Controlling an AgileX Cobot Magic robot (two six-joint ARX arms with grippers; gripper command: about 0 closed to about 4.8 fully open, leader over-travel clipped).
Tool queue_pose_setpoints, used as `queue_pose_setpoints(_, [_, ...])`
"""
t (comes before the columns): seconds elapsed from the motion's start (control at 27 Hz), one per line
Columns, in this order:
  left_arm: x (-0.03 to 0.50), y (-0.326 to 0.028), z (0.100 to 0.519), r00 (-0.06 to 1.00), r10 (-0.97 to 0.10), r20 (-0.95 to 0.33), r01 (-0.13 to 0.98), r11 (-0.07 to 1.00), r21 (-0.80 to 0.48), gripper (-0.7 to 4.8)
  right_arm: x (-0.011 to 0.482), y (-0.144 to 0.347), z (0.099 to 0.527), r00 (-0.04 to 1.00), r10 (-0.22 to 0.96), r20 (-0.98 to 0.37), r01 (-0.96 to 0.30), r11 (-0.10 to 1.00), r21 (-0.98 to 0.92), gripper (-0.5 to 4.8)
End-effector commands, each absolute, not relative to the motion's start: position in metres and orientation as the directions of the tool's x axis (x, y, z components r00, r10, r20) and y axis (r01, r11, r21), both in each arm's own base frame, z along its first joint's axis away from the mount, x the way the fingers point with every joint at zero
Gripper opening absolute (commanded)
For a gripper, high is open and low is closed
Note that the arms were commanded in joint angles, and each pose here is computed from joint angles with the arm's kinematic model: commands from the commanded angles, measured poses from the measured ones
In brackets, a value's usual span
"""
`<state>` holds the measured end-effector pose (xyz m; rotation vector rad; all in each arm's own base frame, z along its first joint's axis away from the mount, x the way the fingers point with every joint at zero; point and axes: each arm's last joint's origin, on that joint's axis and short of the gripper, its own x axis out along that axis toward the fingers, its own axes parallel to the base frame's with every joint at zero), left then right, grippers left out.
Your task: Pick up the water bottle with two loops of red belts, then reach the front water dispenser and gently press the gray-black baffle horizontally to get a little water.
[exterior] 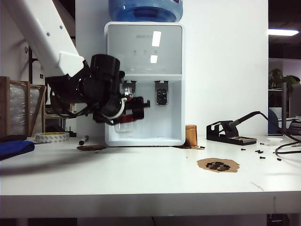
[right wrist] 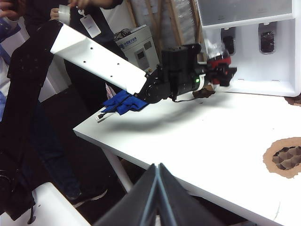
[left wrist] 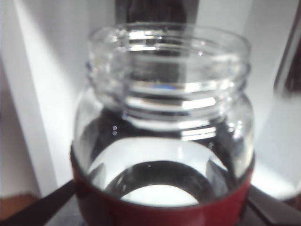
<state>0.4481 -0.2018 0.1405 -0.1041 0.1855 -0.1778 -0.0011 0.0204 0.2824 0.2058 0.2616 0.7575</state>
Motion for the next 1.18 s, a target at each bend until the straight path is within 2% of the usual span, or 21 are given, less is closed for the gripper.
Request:
queue_pose_setpoints(0.04, [0.457, -0.205, 0.149, 0.974, -0.184, -0.132, 0.167, 0.977, -0.130, -0.05, -0.001, 0.020, 0.284, 0.696, 0.702, -0.151, -0.655, 0.707, 0.265, 0.00])
queue_pose_setpoints(1.18, [0.482, -0.211, 0.155, 0.976, -0.171, -0.136, 0.150, 0.976, -0.155, -0.05, -0.001, 0.020, 0.284, 0.697, 0.701, -0.151, -0.655, 0.708, 0.265, 0.00])
